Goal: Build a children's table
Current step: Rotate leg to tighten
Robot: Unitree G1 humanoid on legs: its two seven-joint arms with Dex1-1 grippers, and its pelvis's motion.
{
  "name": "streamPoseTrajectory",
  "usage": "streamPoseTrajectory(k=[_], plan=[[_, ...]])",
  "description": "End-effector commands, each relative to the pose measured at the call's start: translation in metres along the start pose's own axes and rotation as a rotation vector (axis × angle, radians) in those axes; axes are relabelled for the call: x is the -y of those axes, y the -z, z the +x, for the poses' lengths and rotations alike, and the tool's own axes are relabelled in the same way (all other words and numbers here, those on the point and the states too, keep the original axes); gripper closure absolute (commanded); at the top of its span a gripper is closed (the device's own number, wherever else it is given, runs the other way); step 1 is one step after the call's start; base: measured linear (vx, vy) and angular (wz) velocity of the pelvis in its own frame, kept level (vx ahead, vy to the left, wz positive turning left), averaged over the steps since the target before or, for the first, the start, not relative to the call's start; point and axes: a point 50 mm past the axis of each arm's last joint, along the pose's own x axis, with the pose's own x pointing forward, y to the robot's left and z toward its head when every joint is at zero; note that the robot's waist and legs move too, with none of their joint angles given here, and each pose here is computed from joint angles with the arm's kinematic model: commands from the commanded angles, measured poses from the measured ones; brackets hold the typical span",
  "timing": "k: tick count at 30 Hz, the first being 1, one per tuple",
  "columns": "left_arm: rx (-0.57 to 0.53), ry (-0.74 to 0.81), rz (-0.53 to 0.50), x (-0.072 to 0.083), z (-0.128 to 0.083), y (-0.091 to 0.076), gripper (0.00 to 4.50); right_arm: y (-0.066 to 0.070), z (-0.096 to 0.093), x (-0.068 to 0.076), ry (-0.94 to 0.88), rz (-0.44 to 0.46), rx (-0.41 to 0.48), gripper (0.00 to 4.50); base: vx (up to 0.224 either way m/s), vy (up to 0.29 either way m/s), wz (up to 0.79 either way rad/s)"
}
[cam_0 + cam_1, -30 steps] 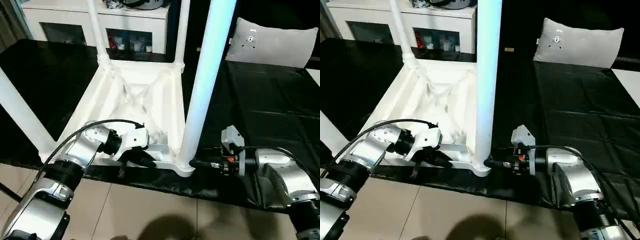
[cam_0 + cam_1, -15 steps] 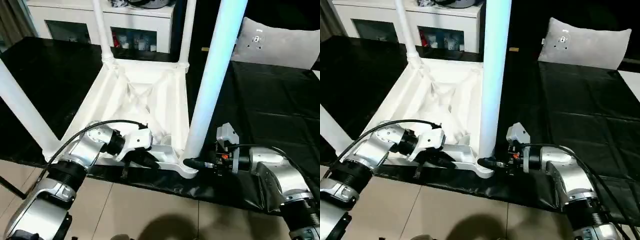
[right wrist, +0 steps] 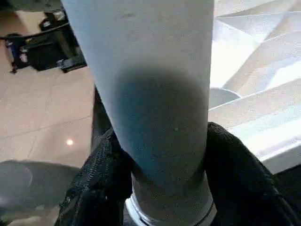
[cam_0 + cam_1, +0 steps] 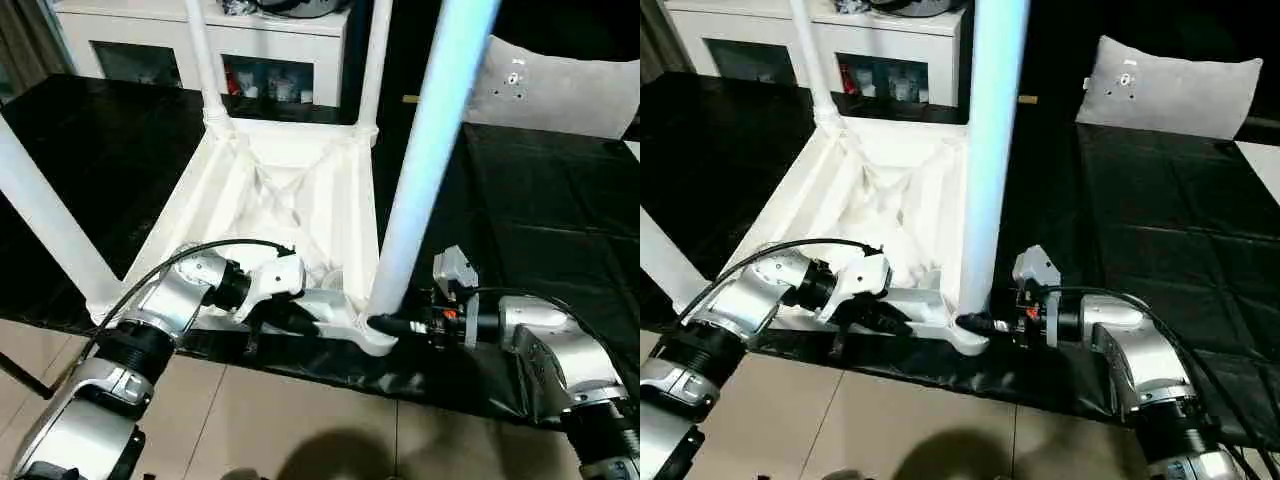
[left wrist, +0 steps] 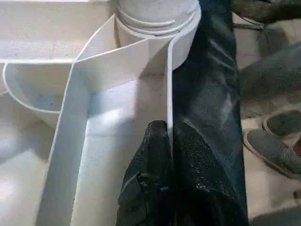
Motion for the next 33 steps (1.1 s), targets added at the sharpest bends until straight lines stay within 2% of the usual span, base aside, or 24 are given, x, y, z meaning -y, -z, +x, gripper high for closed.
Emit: streamPoseTrajectory(k=[1,3,5,6,7,8,10,11,13,14,16,19,22,23,24,25,28,30,31,32,33], plan=[[0.046,-0.004,0.012,0.0,0.019,-0.017,4.5,-0.003,0.013,0.004,0.098,0.018,0.017,2.53,0.0,0.0,0.0],[0.059,-0.072,-0.02,-0.004,0.027,-0.023,4.5,-0.002,0.022,0.011,0.228,0.04,0.017,2.54,0.0,0.0,0.0],[0.121,-0.219,-0.1,-0.013,0.048,-0.042,4.5,-0.007,0.039,0.023,0.476,0.105,0.047,2.55,0.0,0.0,0.0],[0.137,-0.25,-0.124,-0.015,0.053,-0.047,4.5,-0.008,0.043,0.025,0.535,0.122,0.049,2.55,0.0,0.0,0.0],[0.138,-0.253,-0.125,-0.015,0.053,-0.048,4.5,-0.008,0.043,0.025,0.539,0.124,0.049,2.56,0.0,0.0,0.0],[0.163,-0.327,-0.15,-0.02,0.064,-0.058,4.5,-0.01,0.051,0.028,0.635,0.169,0.059,2.56,0.0,0.0,0.0],[0.169,-0.351,-0.153,-0.022,0.067,-0.061,4.5,-0.011,0.054,0.028,0.661,0.181,0.062,2.56,0.0,0.0,0.0],[0.187,-0.439,-0.158,-0.027,0.076,-0.072,4.5,-0.012,0.064,0.028,0.727,0.215,0.065,2.56,0.0,0.0,0.0],[0.191,-0.459,-0.152,-0.028,0.08,-0.077,4.5,-0.012,0.067,0.028,0.734,0.236,0.075,2.56,0.0,0.0,0.0],[0.189,-0.474,-0.14,-0.029,0.082,-0.08,4.5,-0.013,0.068,0.028,0.762,0.23,0.076,2.21,0.0,0.0,0.0],[0.175,-0.482,-0.117,-0.029,0.083,-0.082,4.5,-0.013,0.067,0.031,0.815,0.233,0.087,1.87,0.0,0.0,0.0],[0.159,-0.473,-0.096,-0.029,0.08,-0.078,4.5,-0.014,0.057,0.035,0.846,0.239,0.118,1.68,0.0,0.0,0.0],[0.147,-0.431,-0.062,-0.027,0.075,-0.072,4.5,-0.015,0.045,0.036,0.814,0.197,0.146,1.5,0.0,0.0,0.0],[0.138,-0.397,-0.049,-0.026,0.071,-0.065,4.5,-0.014,0.034,0.035,0.752,0.144,0.151,1.41,0.0,0.0,0.0],[0.138,-0.397,-0.049,-0.026,0.071,-0.065,4.5,-0.014,0.034,0.035,0.752,0.144,0.151,1.28,0.0,0.0,0.0],[0.132,-0.355,-0.028,-0.024,0.066,-0.058,4.5,-0.012,0.022,0.033,0.683,0.084,0.142,1.18,0.0,0.0,0.0],[0.11,-0.299,0.006,-0.021,0.059,-0.048,4.5,-0.009,0.005,0.032,0.592,0.028,0.13,1.06,0.0,0.0,0.0],[0.095,-0.246,0.022,-0.018,0.054,-0.041,4.5,-0.009,-0.007,0.03,0.512,-0.019,0.111,0.72,0.0,0.0,0.0],[0.083,-0.192,0.05,-0.016,0.049,-0.036,4.5,-0.01,-0.018,0.028,0.443,-0.036,0.103,0.72,0.0,0.0,0.0],[0.083,-0.192,0.05,-0.016,0.049,-0.036,4.5,-0.01,-0.018,0.028,0.443,-0.036,0.103,0.62,0.0,0.0,0.0],[0.075,-0.133,0.071,-0.013,0.045,-0.033,4.5,-0.011,-0.026,0.026,0.378,-0.051,0.095,0.51,0.0,0.0,0.0]])
